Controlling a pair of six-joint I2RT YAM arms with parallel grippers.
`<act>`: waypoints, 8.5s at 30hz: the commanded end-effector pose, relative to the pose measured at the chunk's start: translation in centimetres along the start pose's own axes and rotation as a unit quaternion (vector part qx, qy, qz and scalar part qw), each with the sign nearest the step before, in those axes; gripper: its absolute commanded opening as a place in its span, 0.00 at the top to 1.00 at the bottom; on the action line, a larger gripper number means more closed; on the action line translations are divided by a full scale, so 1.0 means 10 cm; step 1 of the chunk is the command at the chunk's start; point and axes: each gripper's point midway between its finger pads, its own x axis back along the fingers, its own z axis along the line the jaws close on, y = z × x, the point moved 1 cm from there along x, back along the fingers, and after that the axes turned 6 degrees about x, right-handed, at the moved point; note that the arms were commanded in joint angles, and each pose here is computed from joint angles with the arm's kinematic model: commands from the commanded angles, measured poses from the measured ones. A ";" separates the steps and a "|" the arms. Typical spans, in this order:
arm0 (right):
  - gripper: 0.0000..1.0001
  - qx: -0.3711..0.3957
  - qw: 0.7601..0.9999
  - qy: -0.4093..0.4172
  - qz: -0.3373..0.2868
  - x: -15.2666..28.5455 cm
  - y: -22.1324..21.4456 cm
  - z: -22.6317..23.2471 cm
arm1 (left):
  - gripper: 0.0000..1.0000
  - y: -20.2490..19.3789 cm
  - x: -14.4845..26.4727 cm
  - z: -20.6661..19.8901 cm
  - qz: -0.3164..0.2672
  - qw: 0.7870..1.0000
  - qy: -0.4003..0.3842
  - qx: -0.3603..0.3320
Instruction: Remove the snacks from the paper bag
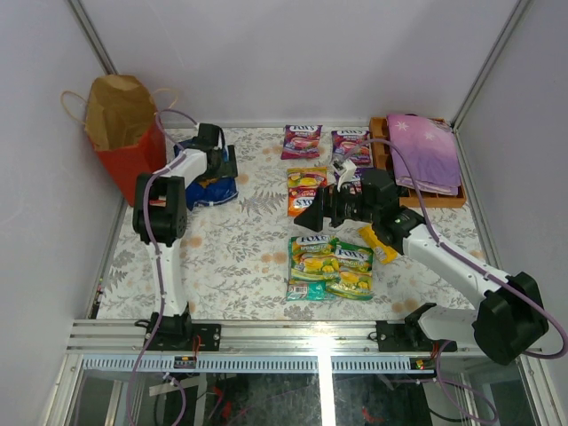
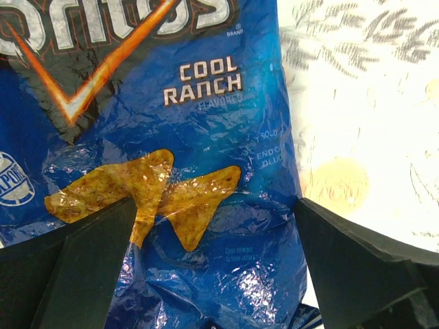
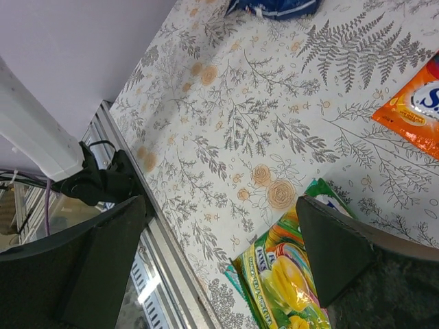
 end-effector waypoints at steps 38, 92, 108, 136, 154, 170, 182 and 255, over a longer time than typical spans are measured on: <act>0.01 0.008 0.999 0.052 -0.016 0.28 -0.02 0.32 | 0.00 0.72 -0.15 0.93 -0.031 0.996 0.065 -0.043; 0.01 -0.027 0.995 -0.074 -0.067 0.45 -0.05 -0.03 | 0.36 -2.61 2.09 -1.83 0.184 0.818 -0.533 0.112; 0.15 -0.097 0.988 -0.090 -0.076 0.40 -0.22 -0.45 | 0.69 -2.70 2.04 -1.86 0.203 0.790 -0.562 0.136; 0.56 -0.234 0.956 -0.164 -0.061 0.13 -1.03 -1.40 | 0.93 -2.75 1.94 -1.87 0.204 0.795 -0.559 0.119; 1.00 -0.171 0.975 -0.069 -0.122 0.14 -0.37 -0.99 | 1.00 -2.45 2.00 -1.85 0.175 0.800 -0.565 0.106; 0.00 -0.092 0.988 -0.061 -0.110 0.30 0.15 -0.56 | 1.00 -1.11 1.62 -0.65 -0.015 0.945 -0.313 0.096; 0.01 -0.072 0.991 -0.080 -0.086 0.49 -0.09 -0.50 | 1.00 -0.56 0.83 -0.73 0.044 0.950 -0.309 0.022; 0.01 -0.088 0.994 -0.069 0.017 0.31 -0.75 -0.74 | 0.00 0.38 -0.73 -1.23 -0.082 0.995 -0.059 -0.025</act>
